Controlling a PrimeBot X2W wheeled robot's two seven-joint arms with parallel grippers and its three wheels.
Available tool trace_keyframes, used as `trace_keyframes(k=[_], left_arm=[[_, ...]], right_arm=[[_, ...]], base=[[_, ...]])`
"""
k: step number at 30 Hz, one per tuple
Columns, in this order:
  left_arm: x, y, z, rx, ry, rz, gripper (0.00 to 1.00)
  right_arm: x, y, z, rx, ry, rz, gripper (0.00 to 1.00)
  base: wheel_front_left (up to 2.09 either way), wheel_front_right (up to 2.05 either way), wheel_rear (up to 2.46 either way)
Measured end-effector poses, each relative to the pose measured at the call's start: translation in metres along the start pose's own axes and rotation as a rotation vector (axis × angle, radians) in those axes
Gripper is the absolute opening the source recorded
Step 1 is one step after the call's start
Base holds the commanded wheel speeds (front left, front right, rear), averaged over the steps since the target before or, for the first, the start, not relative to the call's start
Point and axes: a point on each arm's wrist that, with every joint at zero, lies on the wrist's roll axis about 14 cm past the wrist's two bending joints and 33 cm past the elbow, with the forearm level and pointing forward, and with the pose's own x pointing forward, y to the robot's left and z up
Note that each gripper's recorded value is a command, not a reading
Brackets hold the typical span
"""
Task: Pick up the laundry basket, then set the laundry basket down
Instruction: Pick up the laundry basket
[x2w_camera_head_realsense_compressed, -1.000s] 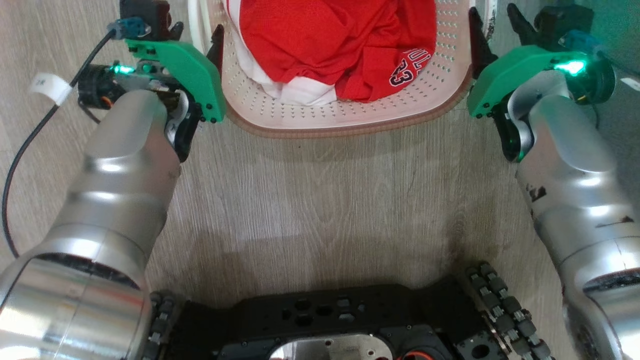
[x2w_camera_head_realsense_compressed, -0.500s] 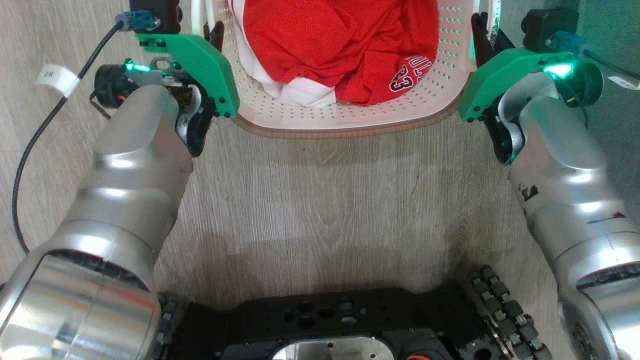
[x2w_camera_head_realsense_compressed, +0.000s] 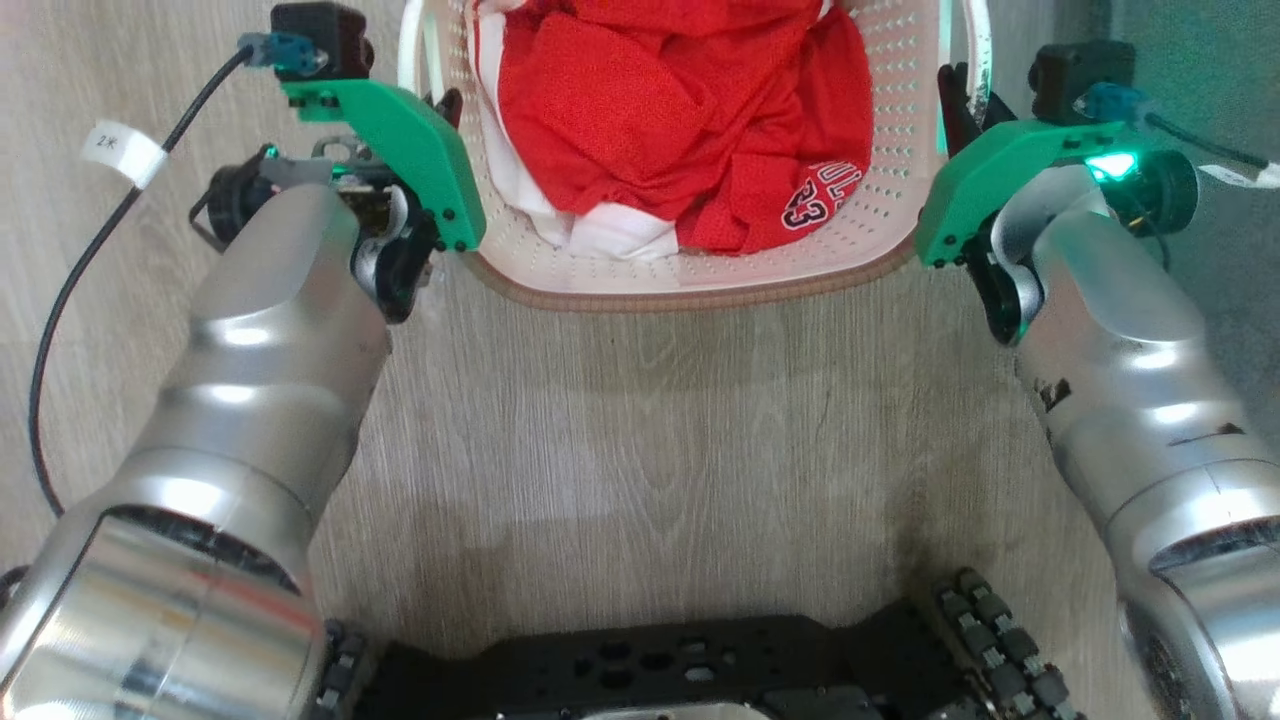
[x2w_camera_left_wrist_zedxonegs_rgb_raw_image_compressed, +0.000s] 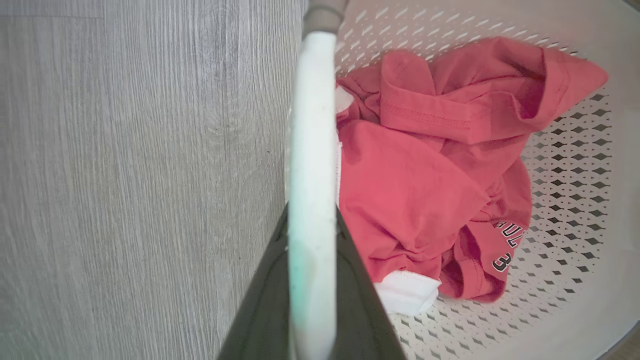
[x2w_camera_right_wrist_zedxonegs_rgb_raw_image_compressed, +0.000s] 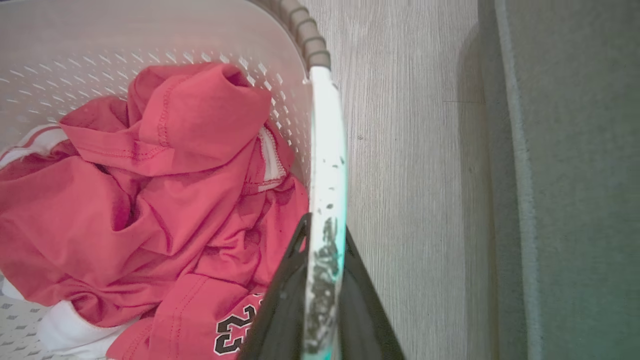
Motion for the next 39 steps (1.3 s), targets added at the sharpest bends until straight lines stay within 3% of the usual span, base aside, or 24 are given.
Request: trace_keyframes(k=[22, 39], left_arm=[[-0.077, -0.022, 0.032, -0.026, 0.027, 0.000, 0.00], [-0.141, -0.047, 0.045, -0.013, -0.008, -0.009, 0.00]], right_arm=[[-0.059, 0.031, 0.074, -0.056, 0.018, 0.042, 0.00], [-0.127, 0.046, 0.101, -0.036, 0.064, 0.048, 0.00]], base=[[0.00, 0.00, 0.00], [0.00, 0.00, 0.00]])
